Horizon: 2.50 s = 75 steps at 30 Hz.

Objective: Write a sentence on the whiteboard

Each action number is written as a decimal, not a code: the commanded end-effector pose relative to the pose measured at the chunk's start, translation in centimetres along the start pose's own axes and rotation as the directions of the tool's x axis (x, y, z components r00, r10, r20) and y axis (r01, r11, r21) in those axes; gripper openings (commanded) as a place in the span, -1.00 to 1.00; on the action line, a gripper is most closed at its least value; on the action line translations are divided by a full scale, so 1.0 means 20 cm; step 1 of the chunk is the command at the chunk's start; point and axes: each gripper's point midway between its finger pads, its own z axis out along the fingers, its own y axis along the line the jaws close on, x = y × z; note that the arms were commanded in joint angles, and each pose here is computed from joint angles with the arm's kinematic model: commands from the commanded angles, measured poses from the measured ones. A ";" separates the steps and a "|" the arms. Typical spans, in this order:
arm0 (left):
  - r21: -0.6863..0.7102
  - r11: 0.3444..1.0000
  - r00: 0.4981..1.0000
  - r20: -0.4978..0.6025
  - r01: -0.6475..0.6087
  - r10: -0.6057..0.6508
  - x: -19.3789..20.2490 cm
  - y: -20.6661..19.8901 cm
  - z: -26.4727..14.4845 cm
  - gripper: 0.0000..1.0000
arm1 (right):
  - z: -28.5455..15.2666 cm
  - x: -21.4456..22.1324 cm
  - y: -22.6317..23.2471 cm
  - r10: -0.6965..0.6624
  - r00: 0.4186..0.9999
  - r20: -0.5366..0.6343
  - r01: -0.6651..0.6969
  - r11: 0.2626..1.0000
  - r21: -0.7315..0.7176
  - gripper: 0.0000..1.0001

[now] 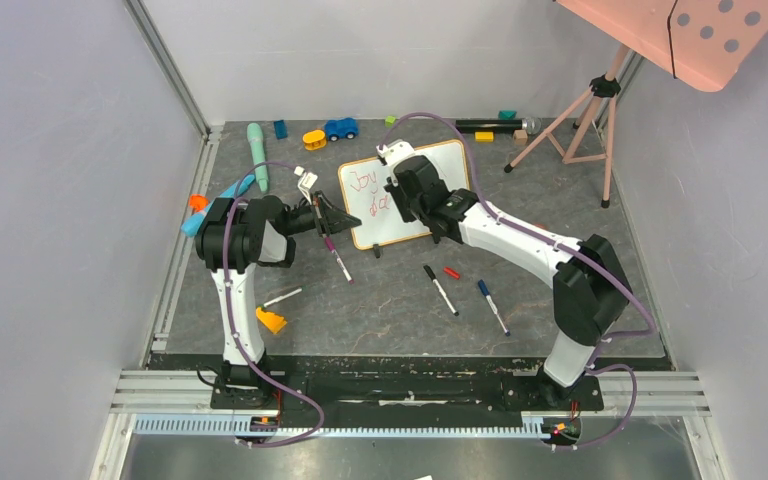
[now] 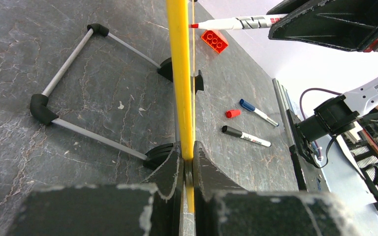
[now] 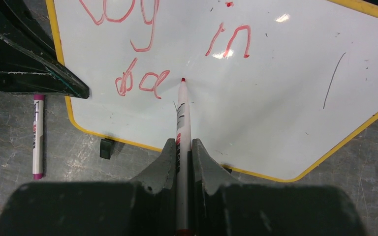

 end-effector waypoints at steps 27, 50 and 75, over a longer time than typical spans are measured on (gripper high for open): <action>0.108 0.991 0.992 -0.094 -0.074 0.084 0.17 -0.06 -0.01 -0.96 | 0.00 0.10 0.00 -0.016 0.999 -0.042 0.016 1.000 -0.008 -1.00; 0.107 0.992 0.992 -0.093 -0.074 0.084 0.17 -0.06 0.00 -0.96 | -0.15 -0.12 -0.04 0.073 0.990 0.123 -0.059 0.992 -0.111 -1.00; 0.107 0.992 0.992 -0.094 -0.073 0.083 0.17 -0.06 -0.01 -0.96 | -0.04 -0.21 -0.09 0.088 0.986 0.141 -0.079 0.994 -0.070 -1.00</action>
